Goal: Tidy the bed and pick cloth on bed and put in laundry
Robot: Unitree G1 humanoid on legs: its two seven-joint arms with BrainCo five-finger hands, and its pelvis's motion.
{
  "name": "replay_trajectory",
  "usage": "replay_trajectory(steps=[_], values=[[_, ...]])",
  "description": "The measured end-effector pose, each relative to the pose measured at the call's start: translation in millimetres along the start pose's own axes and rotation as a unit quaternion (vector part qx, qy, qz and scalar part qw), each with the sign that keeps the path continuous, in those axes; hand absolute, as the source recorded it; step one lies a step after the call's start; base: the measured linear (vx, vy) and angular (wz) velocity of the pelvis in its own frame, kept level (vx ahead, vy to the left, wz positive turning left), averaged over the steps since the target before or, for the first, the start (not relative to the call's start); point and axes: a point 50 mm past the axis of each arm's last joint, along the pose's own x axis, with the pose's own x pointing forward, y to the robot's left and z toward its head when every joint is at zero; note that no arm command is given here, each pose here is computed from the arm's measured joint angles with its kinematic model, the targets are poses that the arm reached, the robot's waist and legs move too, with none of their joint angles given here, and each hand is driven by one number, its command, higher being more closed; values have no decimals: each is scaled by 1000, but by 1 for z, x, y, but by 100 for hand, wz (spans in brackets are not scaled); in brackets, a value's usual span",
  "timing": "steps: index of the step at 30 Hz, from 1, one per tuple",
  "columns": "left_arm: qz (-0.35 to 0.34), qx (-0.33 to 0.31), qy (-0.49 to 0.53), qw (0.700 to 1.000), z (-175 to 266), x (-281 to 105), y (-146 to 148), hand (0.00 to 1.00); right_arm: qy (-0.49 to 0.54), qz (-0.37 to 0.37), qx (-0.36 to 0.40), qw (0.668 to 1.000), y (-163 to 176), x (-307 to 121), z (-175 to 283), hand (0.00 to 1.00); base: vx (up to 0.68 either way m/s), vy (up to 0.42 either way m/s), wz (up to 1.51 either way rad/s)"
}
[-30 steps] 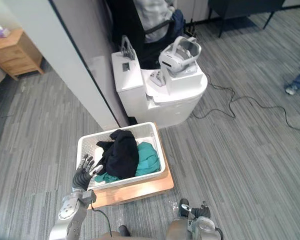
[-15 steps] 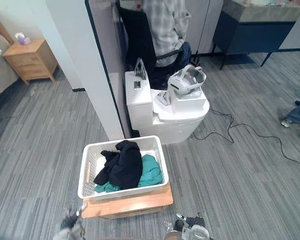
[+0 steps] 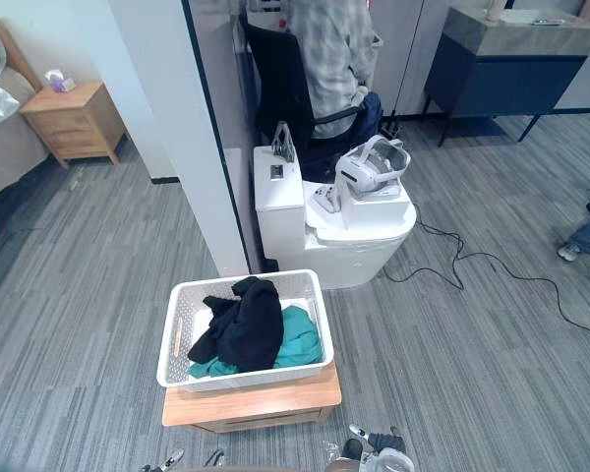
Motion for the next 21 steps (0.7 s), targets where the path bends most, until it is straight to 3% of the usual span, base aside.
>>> replay_trajectory(steps=[12, 21], values=[[6, 72, -5, 997, 6, 3, 6, 0, -3, 19, -18, 1000, 5, 0, 2, 0, 4, 3, -1], [6, 84, -6, 996, 7, 3, 6, 0, -3, 26, -20, 999, 5, 1, 4, 0, -3, -1, 0]])
